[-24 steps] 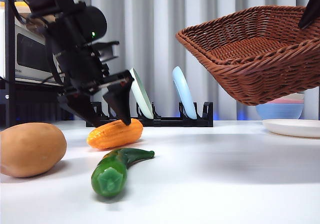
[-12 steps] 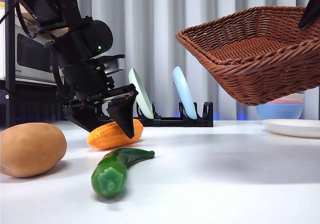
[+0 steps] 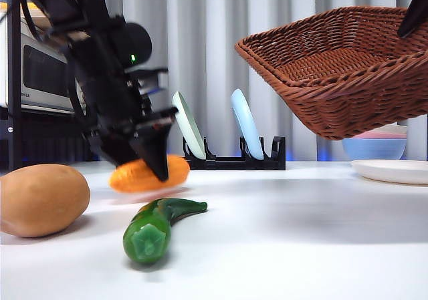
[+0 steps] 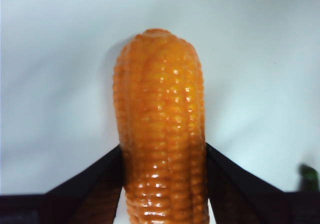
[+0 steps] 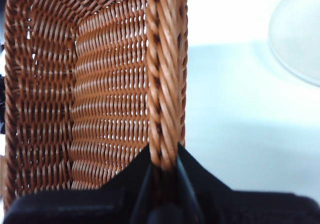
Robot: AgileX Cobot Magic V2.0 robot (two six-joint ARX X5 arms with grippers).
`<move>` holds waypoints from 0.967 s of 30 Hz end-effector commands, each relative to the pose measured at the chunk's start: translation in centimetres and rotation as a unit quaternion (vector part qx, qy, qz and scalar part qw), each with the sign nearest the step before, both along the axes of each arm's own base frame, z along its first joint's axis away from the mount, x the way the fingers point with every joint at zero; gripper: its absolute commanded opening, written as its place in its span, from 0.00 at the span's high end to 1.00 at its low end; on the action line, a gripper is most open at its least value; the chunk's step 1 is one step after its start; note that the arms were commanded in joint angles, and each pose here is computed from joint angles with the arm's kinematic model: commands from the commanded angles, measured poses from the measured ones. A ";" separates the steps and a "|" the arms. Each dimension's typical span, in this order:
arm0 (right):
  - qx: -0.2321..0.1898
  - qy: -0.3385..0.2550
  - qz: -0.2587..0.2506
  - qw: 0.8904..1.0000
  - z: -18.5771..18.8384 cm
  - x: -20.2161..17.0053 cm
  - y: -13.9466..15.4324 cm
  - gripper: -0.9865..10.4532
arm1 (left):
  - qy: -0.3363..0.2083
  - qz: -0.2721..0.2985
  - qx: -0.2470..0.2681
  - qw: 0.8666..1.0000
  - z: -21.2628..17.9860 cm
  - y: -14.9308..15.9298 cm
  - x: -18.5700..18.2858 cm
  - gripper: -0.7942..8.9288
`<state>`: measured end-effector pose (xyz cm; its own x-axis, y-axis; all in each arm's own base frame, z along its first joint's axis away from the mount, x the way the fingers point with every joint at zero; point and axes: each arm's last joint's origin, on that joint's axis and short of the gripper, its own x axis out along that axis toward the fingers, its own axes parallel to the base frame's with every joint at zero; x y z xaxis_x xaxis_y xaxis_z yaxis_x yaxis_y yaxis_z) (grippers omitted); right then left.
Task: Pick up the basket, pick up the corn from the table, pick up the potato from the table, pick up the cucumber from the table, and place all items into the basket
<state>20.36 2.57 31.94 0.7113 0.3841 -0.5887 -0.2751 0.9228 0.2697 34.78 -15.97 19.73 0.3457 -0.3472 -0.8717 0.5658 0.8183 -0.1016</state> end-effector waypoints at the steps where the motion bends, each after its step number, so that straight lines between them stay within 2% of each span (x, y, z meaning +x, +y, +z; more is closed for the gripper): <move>1: 0.007 -0.013 0.000 1.000 0.2 0.6 0.1 0.93 | -0.050 -0.006 -0.019 0.999 3.7 0.4 -0.9 0.93; 4: 0.014 -0.004 -0.002 1.000 -0.4 1.6 0.3 0.93 | -0.103 -0.001 -0.047 0.994 8.0 1.2 -2.7 0.93; 8: 0.022 0.020 0.001 1.000 -1.6 3.2 1.0 0.93 | -0.171 0.014 -0.103 0.980 13.6 2.3 -6.0 0.93; 13: 0.045 0.051 0.008 0.998 -3.4 5.3 2.8 0.93 | -0.210 -0.010 -0.176 0.962 17.9 2.4 -10.4 0.93; 16: 0.063 0.064 0.018 0.996 -4.4 6.2 4.3 0.93 | -0.205 -0.019 -0.197 0.958 18.6 1.4 -11.8 0.93; 19: 0.091 0.072 0.053 0.992 -4.9 6.7 5.8 0.93 | -0.187 -0.027 -0.204 0.961 18.3 -0.1 -12.4 0.93; 26: 0.125 0.056 0.100 0.985 -4.5 6.5 8.6 0.92 | -0.170 -0.007 -0.141 0.975 15.5 -4.1 -12.3 0.93; 29: 0.132 0.057 0.104 0.984 -4.4 6.4 8.9 0.92 | -0.154 -0.010 -0.119 0.981 14.0 -5.6 -11.9 0.93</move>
